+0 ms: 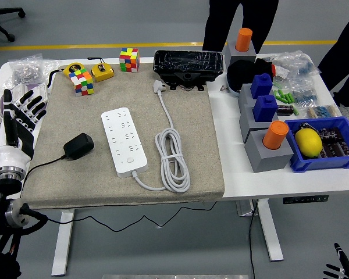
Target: Pick up the plug,place it near the board,insert it into the board,press the button
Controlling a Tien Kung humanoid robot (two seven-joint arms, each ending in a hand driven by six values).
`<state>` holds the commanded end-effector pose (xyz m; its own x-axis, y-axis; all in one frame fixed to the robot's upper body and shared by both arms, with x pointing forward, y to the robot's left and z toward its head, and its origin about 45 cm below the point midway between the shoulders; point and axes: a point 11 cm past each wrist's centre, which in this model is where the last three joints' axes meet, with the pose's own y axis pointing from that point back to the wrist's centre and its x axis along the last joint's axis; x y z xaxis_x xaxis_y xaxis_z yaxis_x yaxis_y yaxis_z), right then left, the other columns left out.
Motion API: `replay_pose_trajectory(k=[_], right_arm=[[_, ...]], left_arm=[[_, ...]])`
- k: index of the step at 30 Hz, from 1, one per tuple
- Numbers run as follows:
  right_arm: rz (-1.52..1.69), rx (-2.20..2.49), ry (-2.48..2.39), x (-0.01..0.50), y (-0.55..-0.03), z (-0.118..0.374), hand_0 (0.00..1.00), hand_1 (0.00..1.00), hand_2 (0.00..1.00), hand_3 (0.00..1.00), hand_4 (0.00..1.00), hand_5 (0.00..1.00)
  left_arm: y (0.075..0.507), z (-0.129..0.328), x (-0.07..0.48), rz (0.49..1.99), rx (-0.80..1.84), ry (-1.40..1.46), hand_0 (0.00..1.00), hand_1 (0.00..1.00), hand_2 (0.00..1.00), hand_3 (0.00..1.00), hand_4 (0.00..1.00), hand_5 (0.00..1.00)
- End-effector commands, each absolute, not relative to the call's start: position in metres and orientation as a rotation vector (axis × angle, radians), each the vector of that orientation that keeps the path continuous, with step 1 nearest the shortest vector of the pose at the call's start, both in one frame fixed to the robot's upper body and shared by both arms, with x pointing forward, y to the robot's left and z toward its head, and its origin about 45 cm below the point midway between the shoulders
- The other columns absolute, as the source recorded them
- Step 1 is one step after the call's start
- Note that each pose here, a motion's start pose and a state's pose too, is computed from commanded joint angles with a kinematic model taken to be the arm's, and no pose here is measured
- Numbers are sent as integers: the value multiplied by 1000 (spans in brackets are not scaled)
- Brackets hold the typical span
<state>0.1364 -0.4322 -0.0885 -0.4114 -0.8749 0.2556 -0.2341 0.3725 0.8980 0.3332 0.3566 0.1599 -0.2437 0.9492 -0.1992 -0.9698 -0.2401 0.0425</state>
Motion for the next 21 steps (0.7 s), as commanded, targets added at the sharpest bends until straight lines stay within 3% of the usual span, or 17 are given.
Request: replay_pose_trajectory(k=[14, 15, 21], right_arm=[[-1049, 964, -1857, 136, -432, -89, 684, 590, 612, 639, 998, 998], [-1049, 964, -1857, 136, -432, -89, 680, 593, 615, 639, 998, 998], [-1048, 963, -1858, 137, -432, -88, 680, 592, 615, 639, 998, 998]], left_arm=[[354, 164, 335, 1804, -120, 140, 780, 770, 753, 775, 998, 998], [354, 164, 335, 1803, -118, 139, 764, 752, 726, 755, 998, 941], [354, 165, 335, 1802, -103, 130, 761, 752, 727, 753, 998, 918]])
